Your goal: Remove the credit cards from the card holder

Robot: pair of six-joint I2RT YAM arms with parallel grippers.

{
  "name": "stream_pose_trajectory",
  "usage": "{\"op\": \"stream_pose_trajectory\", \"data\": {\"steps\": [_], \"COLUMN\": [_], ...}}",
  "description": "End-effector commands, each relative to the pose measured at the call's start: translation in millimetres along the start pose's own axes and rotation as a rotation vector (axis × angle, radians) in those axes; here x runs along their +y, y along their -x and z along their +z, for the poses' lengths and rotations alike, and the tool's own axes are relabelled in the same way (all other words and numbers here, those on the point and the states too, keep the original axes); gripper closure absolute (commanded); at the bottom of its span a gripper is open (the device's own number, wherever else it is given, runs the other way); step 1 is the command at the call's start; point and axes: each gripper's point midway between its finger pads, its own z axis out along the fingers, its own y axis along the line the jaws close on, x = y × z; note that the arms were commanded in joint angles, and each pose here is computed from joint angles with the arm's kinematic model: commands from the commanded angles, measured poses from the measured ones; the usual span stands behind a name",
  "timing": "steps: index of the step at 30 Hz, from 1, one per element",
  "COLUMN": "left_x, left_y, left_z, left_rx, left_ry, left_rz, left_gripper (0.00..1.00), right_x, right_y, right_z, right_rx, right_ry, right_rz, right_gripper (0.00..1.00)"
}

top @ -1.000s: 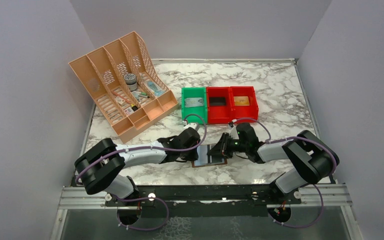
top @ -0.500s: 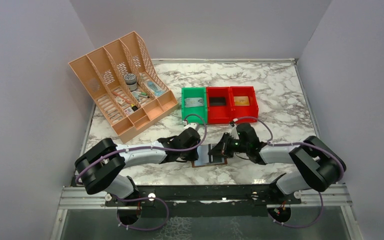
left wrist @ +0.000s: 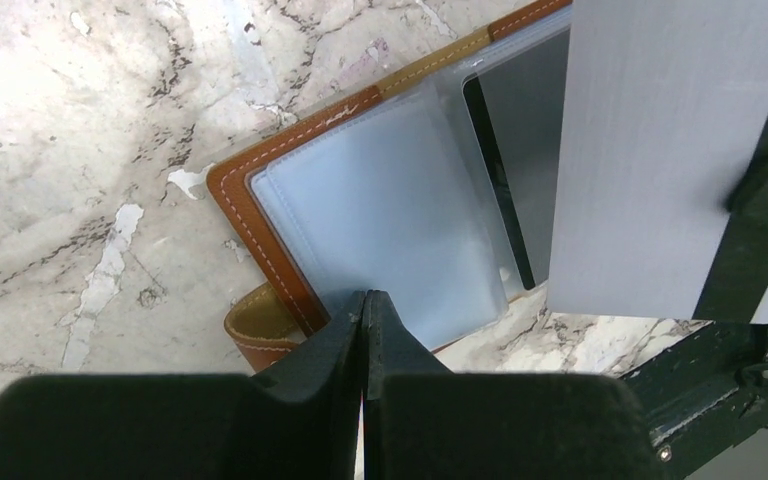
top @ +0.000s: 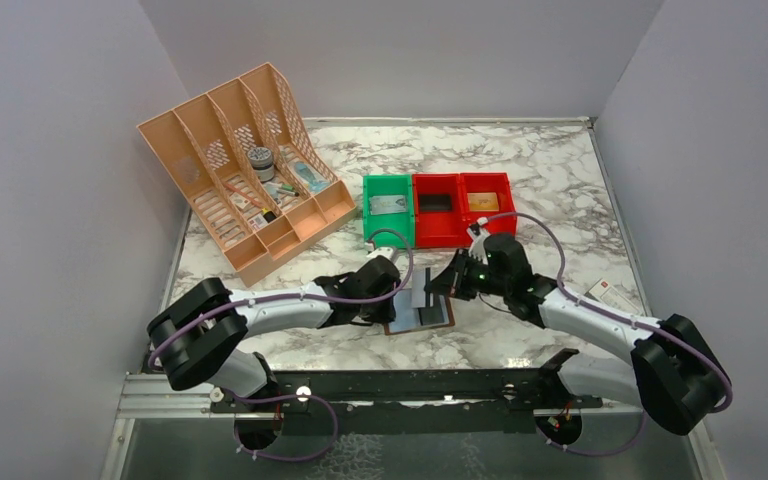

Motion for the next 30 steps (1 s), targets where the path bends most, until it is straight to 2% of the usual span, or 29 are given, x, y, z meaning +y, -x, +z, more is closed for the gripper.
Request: {"op": "stream_pose_trajectory", "data": {"steps": [1, 7, 11, 15, 22, 30], "left_x": [2, -3, -2, 6, 20, 29], "left_y": [4, 17, 25, 34, 47, 72], "left_z": [-12, -28, -42, -55, -73, -94], "left_rx": [-0.024, -0.079, -0.122, -0.169, -0.204, -0.242], "left_ry": [0.013, -0.01, -0.007, 0.025, 0.095, 0.098], "left_rz": [0.016, 0.011, 0.011, 0.02, 0.055, 0.064], "left_gripper": [0.92, 0.8, 0.73, 0.63, 0.46, 0.21], "right_x": [2, -3, -19, -12, 2, 14], "right_y": [3, -17, -23, -25, -5, 22], "right_z": [0, 19, 32, 37, 25, 7], "right_rx": [0.011, 0.131, 0.179, 0.208, 0.131, -0.005], "right_ry": [-0.005, 0.04, -0.016, 0.033, 0.025, 0.008], "right_rz": [-0.059, -0.034, -0.023, -0.04, -0.106, -0.217], "right_gripper": [0.99, 0.99, 0.99, 0.99, 0.99, 0.99]}}
